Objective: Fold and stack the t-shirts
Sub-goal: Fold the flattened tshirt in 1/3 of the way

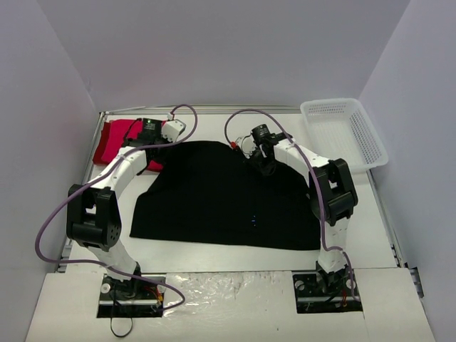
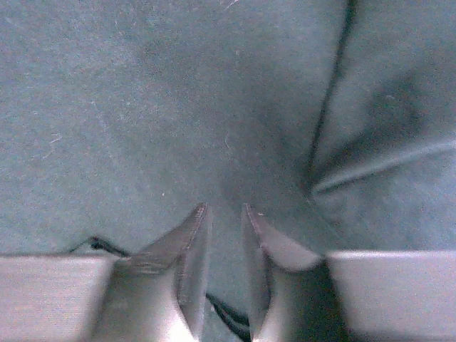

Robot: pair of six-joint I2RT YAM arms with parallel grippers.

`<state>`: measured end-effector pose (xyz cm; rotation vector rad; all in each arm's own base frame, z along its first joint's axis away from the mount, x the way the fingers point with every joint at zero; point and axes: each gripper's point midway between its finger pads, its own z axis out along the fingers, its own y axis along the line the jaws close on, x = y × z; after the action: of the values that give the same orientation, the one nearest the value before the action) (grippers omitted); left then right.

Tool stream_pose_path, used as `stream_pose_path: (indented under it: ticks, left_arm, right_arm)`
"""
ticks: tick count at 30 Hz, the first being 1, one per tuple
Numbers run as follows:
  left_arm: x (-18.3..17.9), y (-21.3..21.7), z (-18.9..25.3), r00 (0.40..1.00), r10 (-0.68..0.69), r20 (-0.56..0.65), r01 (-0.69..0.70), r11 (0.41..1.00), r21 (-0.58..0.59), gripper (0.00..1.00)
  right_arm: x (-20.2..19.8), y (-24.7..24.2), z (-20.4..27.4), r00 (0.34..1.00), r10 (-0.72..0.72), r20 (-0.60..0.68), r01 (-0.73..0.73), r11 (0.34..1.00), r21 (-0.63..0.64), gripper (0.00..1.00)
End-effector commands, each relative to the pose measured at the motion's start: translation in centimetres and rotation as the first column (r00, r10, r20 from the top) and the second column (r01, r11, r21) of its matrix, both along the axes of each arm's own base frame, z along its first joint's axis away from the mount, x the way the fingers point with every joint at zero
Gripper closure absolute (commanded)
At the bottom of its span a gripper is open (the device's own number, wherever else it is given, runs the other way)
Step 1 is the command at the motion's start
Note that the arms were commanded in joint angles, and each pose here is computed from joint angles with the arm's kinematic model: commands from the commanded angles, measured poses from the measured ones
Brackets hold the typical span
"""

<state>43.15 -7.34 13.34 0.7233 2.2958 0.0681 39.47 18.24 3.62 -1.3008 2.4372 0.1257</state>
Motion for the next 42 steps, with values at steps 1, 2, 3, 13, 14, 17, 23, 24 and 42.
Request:
stream_pose_path:
  ticks: [1,2,3,13,14,17,23,24,42]
  left_arm:
    - [-0.3,-0.5,2.9,0.998,-0.004,0.071,0.006,0.999,-0.032,0.98]
    - [-0.2,-0.5,2.9,0.997,-0.003,0.073,0.006,0.999,-0.034,0.98]
    - [-0.2,-0.5,2.9,0.997,-0.002,0.075,0.005,0.999,-0.033,0.98]
    - [-0.3,-0.5,2.8,0.997,-0.003,0.073,0.006,0.999,-0.034,0.98]
    - [-0.3,-0.4,2.8,0.997,-0.002,0.074,0.005,0.999,-0.033,0.98]
    - [-0.3,-0.3,2.7,0.997,-0.002,0.073,0.004,1.000,-0.029,0.98]
    - [-0.3,-0.3,2.4,0.998,-0.003,0.066,0.005,1.000,-0.025,0.98]
    - [-0.3,-0.4,2.5,0.998,-0.005,0.069,0.007,1.000,-0.025,0.97]
    - [-0.3,-0.3,2.2,0.998,-0.003,0.057,0.005,1.000,-0.023,0.98]
  right_arm:
    - [0.5,-0.3,5.8,0.994,-0.018,0.111,0.013,0.999,0.047,0.75]
    - [0.7,-0.4,6.5,0.991,-0.023,0.130,0.016,0.999,0.051,0.71]
    - [1.1,-0.8,7.1,0.988,-0.034,0.152,0.028,0.999,0.039,0.70]
    - [6.4,-5.4,7.8,0.964,-0.180,0.194,0.174,0.984,0.046,0.53]
    - [7.0,-6.0,7.8,0.960,-0.198,0.197,0.191,0.980,0.053,0.54]
    - [7.6,-6.9,6.4,0.962,-0.213,0.170,0.209,0.977,0.044,0.52]
    - [7.7,-7.8,4.5,0.967,-0.218,0.130,0.217,0.976,0.022,0.52]
    - [7.7,-7.9,4.0,0.968,-0.219,0.121,0.218,0.976,0.019,0.52]
    - [4.6,-8.7,3.3,0.977,-0.210,0.040,0.210,0.978,0.015,0.57]
